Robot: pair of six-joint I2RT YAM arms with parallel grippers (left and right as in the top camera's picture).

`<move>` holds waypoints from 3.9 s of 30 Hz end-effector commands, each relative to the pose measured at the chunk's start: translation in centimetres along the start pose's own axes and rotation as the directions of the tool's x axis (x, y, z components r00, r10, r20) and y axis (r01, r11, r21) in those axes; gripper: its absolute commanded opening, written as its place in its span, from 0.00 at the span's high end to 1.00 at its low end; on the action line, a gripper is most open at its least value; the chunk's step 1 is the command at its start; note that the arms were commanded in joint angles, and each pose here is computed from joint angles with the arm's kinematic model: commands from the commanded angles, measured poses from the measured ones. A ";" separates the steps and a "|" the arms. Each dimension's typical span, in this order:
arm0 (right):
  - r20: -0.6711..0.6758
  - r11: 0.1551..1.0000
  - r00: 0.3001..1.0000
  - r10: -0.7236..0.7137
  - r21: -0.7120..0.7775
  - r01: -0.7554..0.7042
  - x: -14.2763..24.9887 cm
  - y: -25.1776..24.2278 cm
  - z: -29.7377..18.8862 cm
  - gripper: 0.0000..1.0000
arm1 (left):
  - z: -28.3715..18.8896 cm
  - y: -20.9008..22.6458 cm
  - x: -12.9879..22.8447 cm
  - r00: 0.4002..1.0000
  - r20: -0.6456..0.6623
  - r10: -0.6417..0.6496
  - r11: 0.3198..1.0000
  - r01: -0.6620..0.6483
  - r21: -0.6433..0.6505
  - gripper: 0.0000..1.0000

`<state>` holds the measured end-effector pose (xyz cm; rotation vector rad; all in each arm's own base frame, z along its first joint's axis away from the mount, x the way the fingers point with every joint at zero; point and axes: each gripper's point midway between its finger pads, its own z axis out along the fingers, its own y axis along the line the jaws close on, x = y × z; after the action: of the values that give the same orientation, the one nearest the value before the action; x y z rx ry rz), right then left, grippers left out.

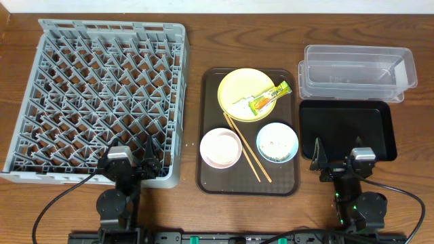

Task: Sort waste into correct bins and load items into the dishwasher

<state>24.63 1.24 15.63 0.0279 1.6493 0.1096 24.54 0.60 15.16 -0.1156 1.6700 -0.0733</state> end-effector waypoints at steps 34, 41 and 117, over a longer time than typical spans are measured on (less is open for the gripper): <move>-0.657 0.943 0.747 0.107 -0.170 -0.285 -6.5 6.9 10.5 0.01 | -0.7 0.1 -0.4 0.646 -0.750 -0.145 0.985 0.027 -0.168 0.11; -0.646 0.956 0.761 0.061 -0.181 -0.230 -5.2 9.6 12.4 0.10 | -0.6 -0.1 -0.5 0.647 -0.748 -0.145 0.986 0.036 -0.160 0.11; -0.299 0.782 0.806 0.511 0.552 -0.291 -3.1 -3.6 19.8 0.99 | -0.5 -0.1 -0.5 0.650 -0.746 -0.144 0.987 0.036 -0.159 0.11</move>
<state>44.49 2.19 16.19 0.6556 2.1504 0.0711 23.77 0.43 14.94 -0.2921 2.5468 -0.0904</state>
